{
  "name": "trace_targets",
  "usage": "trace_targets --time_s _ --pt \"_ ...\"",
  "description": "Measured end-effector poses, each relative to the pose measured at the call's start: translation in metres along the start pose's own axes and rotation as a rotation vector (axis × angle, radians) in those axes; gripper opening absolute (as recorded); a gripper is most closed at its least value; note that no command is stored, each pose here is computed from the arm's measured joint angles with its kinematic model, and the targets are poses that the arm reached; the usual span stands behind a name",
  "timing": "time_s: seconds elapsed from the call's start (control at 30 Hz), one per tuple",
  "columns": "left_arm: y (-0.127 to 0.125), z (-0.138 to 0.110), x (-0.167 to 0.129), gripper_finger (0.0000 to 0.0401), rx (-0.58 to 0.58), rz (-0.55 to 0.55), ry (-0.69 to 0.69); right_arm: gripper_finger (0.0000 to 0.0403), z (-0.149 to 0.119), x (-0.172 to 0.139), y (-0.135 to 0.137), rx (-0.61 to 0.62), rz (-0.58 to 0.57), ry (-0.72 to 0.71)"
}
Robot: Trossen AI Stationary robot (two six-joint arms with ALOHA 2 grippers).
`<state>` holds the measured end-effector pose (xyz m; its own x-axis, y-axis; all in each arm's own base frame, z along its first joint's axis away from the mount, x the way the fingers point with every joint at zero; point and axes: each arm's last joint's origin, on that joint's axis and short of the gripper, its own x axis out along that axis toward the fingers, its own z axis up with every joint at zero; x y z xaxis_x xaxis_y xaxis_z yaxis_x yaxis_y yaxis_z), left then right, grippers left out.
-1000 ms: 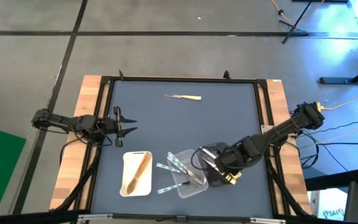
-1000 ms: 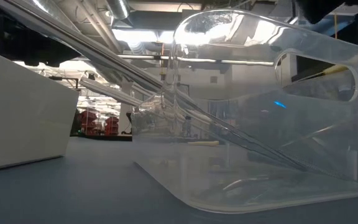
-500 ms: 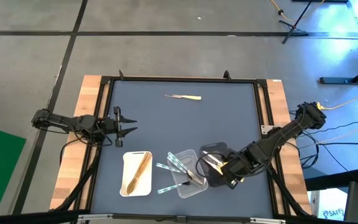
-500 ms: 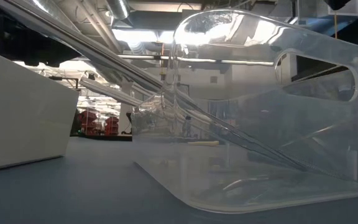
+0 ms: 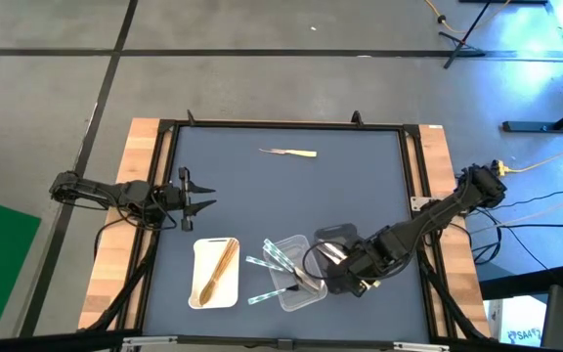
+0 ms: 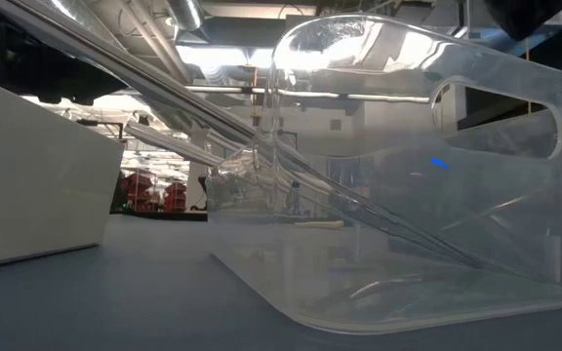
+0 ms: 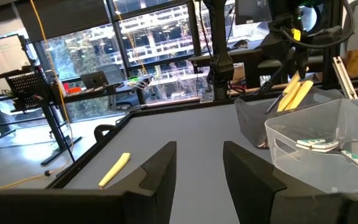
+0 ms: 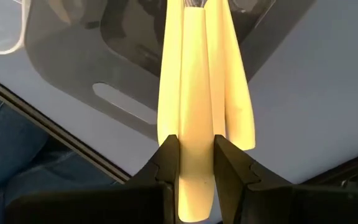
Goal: Sort silverware by color (type)
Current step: Put the yellow table knife into the black transparent bin
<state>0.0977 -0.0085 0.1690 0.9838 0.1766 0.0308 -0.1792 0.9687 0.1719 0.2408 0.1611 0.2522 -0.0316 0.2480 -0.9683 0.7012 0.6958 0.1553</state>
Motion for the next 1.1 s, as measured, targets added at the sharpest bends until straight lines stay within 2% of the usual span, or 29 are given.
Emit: trace_targets --time_s 0.27,0.53,0.67,1.1 --pt "0.0000 0.0001 0.0000 0.0126 0.000 0.000 0.000 0.0059 0.0018 -0.0002 -0.0005 0.007 -0.002 0.000" --pt "0.0000 0.0000 0.0000 0.0126 -0.001 0.000 0.000 0.0131 0.0020 -0.0002 -0.0006 0.006 -0.004 -0.009" --pt "0.0000 0.0000 0.0000 0.0126 0.000 0.000 0.000 0.0154 0.0021 -0.0002 -0.0006 0.006 -0.006 -0.014" --pt "0.0000 0.0000 0.0000 0.0126 -0.001 0.000 0.000 0.0160 -0.0003 -0.0034 -0.0051 0.011 -0.025 0.006"
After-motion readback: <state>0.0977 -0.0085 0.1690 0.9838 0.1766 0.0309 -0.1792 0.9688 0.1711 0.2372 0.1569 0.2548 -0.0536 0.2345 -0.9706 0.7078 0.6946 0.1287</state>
